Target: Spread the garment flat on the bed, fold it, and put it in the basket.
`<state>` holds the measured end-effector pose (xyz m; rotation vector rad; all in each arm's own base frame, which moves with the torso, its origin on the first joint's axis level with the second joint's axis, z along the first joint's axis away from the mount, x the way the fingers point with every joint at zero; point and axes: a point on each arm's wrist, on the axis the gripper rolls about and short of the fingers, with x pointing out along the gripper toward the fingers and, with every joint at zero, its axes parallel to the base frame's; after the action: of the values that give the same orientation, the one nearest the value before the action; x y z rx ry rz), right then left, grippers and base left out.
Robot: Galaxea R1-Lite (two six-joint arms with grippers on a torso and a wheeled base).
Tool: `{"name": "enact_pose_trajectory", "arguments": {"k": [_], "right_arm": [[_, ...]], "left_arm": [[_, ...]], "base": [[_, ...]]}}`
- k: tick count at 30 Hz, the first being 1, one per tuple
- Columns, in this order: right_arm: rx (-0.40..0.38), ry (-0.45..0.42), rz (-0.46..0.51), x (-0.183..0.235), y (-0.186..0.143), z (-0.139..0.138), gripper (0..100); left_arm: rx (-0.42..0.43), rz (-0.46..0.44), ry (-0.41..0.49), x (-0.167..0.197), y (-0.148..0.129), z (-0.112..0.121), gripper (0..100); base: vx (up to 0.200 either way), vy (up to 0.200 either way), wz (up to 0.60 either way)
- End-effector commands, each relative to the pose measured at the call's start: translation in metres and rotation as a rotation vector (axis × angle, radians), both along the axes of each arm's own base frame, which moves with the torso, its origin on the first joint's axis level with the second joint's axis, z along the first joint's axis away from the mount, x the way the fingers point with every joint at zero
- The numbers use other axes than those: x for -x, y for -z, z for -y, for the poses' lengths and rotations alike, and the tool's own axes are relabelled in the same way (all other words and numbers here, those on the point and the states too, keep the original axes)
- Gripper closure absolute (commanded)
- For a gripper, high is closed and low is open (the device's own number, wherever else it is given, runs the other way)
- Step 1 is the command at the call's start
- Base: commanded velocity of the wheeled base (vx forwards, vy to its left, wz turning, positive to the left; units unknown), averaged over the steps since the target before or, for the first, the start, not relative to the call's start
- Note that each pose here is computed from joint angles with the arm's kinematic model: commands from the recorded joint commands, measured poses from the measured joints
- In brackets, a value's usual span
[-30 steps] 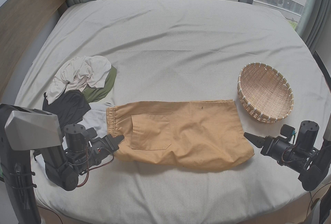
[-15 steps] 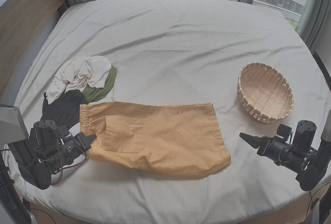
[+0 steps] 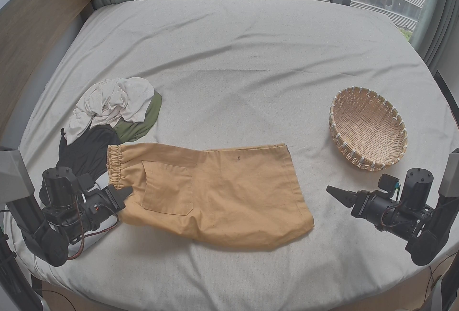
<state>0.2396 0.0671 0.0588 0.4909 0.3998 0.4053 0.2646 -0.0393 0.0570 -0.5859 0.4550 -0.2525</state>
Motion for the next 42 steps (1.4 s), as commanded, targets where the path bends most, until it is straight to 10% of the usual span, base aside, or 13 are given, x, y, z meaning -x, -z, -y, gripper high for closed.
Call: {"name": "enact_pose_trajectory", "arguments": {"k": [1,16,42], "right_arm": [[-0.001,-0.007,-0.007,0.0,0.001,-0.002,0],[-0.014,-0.038,-0.018,0.001,0.003,-0.012,0],[-0.042,-0.052,-0.017,0.002,0.0,-0.017,0]], "left_arm": [[0.012,0.052,0.09,-0.006,-0.008,0.027,100],[0.07,0.18,0.39,-0.012,-0.028,0.123,100],[0.12,0.148,0.513,-0.026,0.005,0.19,100]], "base": [[0.0,0.0,0.0],[0.0,0.0,0.0],[0.0,0.0,0.0]]}}
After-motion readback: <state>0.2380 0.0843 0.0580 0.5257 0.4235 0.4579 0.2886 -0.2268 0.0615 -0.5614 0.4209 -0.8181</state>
